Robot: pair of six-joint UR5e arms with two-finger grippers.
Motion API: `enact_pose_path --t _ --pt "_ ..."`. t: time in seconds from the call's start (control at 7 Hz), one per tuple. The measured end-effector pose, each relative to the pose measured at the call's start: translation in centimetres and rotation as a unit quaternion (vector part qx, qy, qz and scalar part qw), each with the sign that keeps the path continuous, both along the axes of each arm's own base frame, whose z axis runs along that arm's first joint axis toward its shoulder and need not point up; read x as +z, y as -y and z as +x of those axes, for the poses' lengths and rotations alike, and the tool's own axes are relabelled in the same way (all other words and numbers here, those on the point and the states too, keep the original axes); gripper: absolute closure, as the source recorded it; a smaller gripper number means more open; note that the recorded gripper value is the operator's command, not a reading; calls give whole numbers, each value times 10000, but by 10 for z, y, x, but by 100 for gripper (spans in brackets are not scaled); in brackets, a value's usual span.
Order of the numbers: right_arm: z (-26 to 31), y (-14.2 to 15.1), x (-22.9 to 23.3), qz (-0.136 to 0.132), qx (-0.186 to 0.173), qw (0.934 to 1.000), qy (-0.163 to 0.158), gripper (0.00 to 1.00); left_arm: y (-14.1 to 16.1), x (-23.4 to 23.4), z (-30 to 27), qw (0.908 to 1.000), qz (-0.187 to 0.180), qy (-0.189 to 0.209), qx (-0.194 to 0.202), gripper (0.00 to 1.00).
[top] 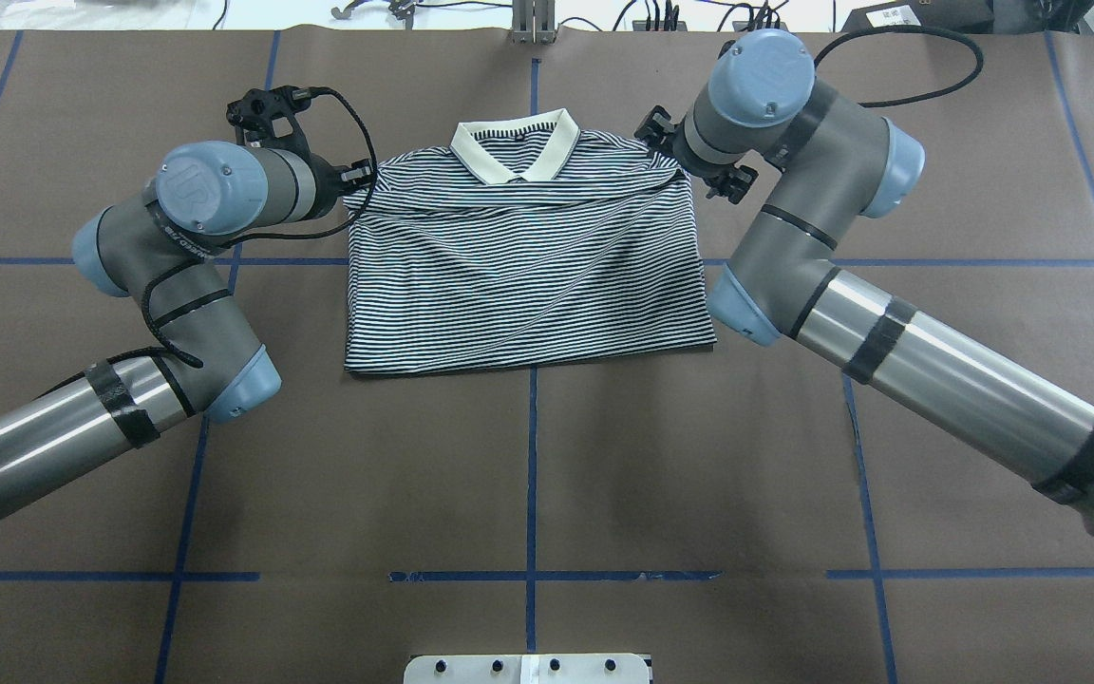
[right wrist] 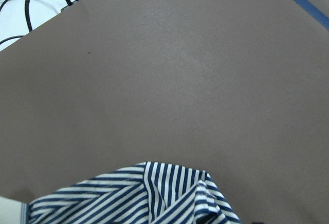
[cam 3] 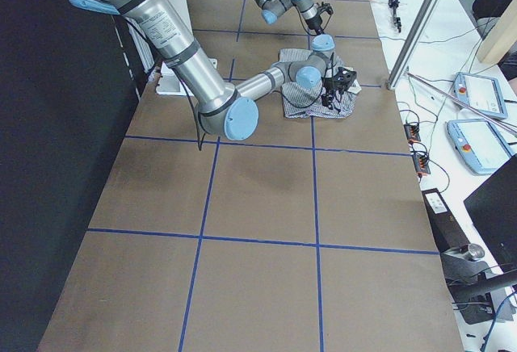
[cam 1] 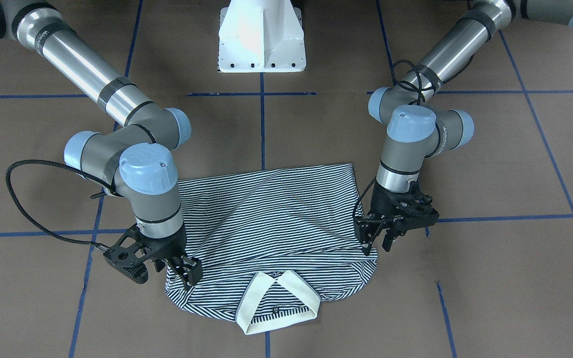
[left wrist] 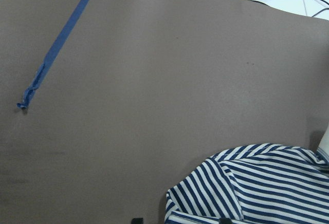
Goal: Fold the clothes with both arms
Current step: 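Move the right gripper to the folded edge nearest it while the left holds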
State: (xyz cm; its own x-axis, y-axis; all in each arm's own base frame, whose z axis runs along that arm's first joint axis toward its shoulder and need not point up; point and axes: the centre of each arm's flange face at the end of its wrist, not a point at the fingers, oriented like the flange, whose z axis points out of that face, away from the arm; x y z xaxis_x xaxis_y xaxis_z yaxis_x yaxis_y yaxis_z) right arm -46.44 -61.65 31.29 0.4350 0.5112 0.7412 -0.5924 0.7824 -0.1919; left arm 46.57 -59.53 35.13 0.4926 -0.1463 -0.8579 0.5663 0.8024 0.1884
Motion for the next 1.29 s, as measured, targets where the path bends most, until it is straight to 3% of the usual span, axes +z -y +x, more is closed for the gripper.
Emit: enact_pose_path --t 0.29,0.57,0.86,1.14,1.29 --pt "20 -76 22 -65 -165 9995 277 1 -7 4 -10 9999 95 -111 -8 42" --pt "16 -129 35 -313 -114 9985 426 12 -11 4 -14 9997 153 -175 -18 42" --pt "-4 -149 41 -420 -73 9983 397 14 -11 3 -16 9997 174 -184 -22 42" --pt "-15 -154 46 -460 -111 9983 344 45 -11 3 -16 9997 178 -179 -28 42" --pt "-17 -154 48 -474 -115 9983 327 49 -11 3 -16 9997 178 -176 -31 42"
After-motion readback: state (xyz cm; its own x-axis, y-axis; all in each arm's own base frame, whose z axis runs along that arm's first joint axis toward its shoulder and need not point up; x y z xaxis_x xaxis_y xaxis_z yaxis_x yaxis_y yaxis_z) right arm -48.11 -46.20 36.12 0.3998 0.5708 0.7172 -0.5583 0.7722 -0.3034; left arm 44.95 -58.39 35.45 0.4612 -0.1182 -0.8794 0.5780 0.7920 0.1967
